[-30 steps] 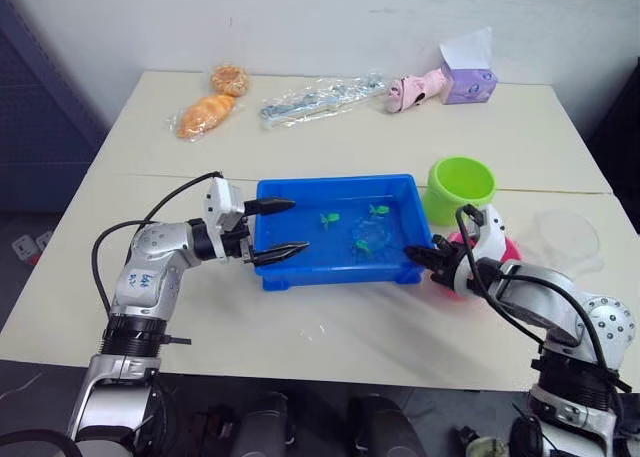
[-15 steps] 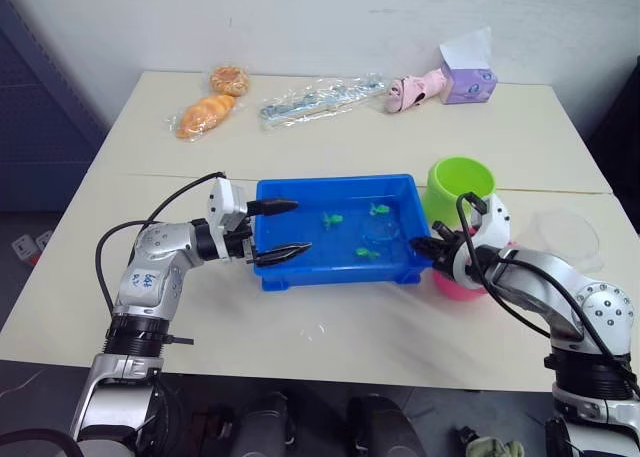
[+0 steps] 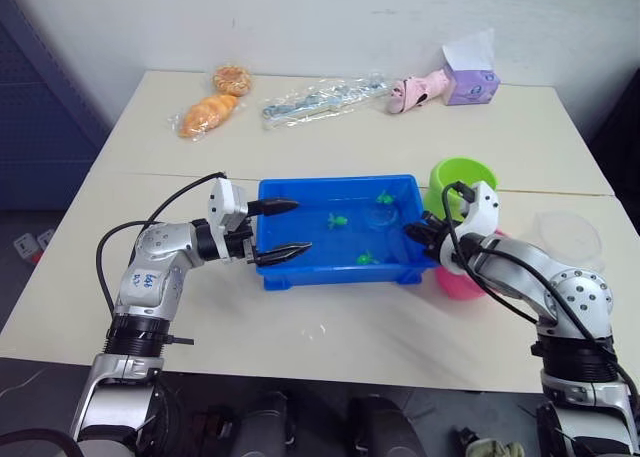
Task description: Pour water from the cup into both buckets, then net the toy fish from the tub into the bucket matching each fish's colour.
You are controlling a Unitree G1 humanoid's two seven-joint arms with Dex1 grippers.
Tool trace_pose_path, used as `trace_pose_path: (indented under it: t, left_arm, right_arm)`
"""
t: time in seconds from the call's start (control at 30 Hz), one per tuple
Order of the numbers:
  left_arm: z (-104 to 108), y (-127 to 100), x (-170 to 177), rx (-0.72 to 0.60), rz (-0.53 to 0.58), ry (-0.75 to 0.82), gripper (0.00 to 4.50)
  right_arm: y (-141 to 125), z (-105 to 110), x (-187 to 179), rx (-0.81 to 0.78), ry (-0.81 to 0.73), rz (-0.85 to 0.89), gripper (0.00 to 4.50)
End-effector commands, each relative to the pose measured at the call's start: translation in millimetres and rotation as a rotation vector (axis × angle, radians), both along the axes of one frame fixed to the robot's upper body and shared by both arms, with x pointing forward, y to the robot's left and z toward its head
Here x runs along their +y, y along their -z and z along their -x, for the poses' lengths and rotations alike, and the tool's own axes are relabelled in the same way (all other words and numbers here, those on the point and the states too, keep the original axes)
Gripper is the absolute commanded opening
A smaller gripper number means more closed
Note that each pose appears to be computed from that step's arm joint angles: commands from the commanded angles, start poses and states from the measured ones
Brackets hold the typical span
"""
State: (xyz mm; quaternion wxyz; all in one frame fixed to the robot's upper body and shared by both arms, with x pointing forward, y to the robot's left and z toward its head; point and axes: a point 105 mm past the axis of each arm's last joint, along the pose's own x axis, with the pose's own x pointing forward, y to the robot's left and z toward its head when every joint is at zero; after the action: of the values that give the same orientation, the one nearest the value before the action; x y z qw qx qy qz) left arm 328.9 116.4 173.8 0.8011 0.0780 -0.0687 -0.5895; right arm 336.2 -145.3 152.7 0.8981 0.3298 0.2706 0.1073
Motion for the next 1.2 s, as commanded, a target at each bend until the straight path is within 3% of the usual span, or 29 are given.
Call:
trace_pose_path:
  t: [0.03,0.2,0.47,0.83,1.1,1.2]
  left_arm:
    - [1.6,-8.0,-0.4,-0.039,-0.006,0.005,4.46]
    - [1.4,-8.1,-0.3,-0.04,-0.006,0.005,4.46]
    - [0.7,-7.9,-1.5,-0.041,-0.002,0.007,4.46]
    - [-0.4,-8.5,-1.4,-0.051,0.003,0.0,4.46]
    - [-1.9,-9.9,-0.1,-0.06,0.004,-0.009,4.46]
    - [-2.9,-10.6,-0.1,-0.063,0.004,-0.01,4.46]
  right_arm:
    - [-6.6,11.6,12.7,0.029,-0.074,-0.074,0.0]
    - [-6.6,16.2,15.5,0.071,-0.063,-0.132,0.0]
    - [-4.3,5.8,-2.2,0.113,0.055,-0.096,0.0]
    - [-14.1,-11.6,-8.2,0.016,0.109,0.011,0.0]
    - [-11.6,-12.7,-8.6,-0.068,0.04,0.149,0.0]
    - [-12.8,-8.1,3.1,-0.022,0.028,0.0,0.0]
